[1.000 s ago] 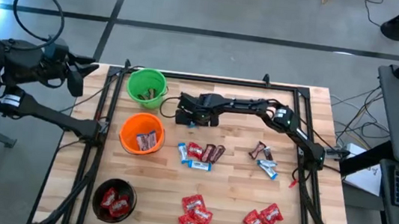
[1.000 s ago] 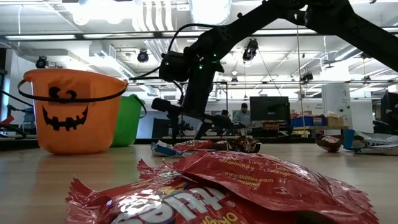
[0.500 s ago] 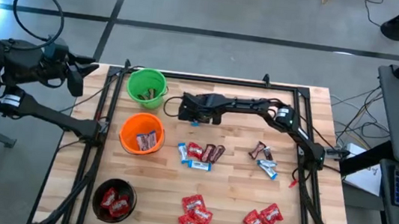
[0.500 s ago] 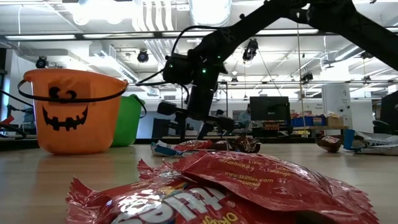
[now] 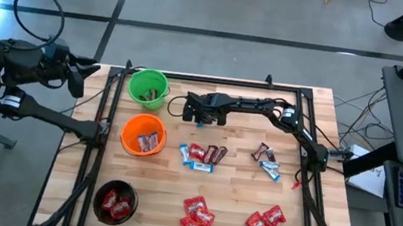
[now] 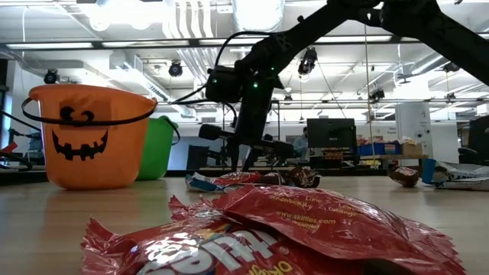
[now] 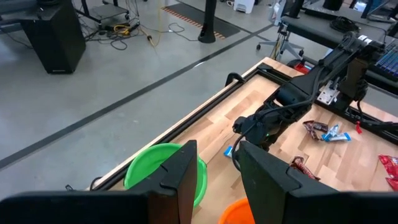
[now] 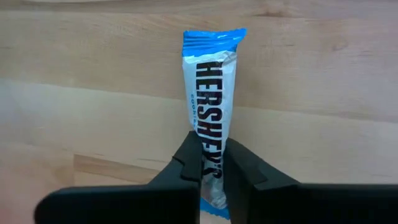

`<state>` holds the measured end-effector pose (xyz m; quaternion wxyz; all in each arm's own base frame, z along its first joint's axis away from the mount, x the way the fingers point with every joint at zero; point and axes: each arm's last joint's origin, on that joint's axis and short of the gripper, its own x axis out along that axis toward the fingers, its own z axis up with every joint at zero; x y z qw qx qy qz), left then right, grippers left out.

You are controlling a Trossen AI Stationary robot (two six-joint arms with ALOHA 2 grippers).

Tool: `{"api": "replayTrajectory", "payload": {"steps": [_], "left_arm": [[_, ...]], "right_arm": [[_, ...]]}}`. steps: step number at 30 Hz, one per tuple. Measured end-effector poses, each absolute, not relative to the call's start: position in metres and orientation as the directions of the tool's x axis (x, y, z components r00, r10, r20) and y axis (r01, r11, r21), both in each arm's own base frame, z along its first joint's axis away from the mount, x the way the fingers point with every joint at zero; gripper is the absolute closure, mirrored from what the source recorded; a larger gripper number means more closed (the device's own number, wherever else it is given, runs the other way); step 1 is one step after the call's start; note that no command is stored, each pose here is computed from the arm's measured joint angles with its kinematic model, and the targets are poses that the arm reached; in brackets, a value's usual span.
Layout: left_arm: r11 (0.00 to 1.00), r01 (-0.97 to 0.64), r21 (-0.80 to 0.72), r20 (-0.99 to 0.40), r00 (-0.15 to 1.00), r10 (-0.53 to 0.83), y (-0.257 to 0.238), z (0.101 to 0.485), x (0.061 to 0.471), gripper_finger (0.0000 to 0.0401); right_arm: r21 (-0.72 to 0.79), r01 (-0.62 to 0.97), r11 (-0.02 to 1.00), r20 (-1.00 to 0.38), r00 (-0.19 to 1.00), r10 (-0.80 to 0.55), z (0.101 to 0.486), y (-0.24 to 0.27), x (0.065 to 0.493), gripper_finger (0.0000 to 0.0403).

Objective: Organize candy in baskets
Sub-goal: Put the white chocolate into the orange bucket

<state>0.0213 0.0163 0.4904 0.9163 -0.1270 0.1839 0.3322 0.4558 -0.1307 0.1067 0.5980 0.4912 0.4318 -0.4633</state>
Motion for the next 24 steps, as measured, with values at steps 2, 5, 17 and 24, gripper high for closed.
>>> {"api": "replayTrajectory", "payload": {"steps": [2, 5, 17, 24], "left_arm": [[0.747, -0.656, -0.111, -0.421, 0.711, 0.562, 0.016, 0.49, 0.021, 0.0299], [0.747, -0.655, -0.111, -0.421, 0.712, 0.562, 0.016, 0.49, 0.021, 0.0299], [0.75, -0.653, -0.105, -0.421, 0.712, 0.562, 0.016, 0.49, 0.021, 0.0299], [0.75, -0.653, -0.103, -0.423, 0.711, 0.562, 0.016, 0.49, 0.021, 0.0299]], "right_arm": [[0.188, 0.978, 0.089, -0.972, 0.199, -0.129, 0.107, -0.131, 0.456, 0.0388], [0.194, 0.976, 0.097, -0.971, 0.206, -0.125, 0.11, -0.131, 0.457, 0.039], [0.331, 0.899, 0.285, -0.915, 0.38, -0.136, 0.186, -0.118, 0.474, 0.0391], [0.374, 0.839, 0.394, -0.853, 0.479, -0.209, 0.263, -0.082, 0.477, 0.0391]]}}
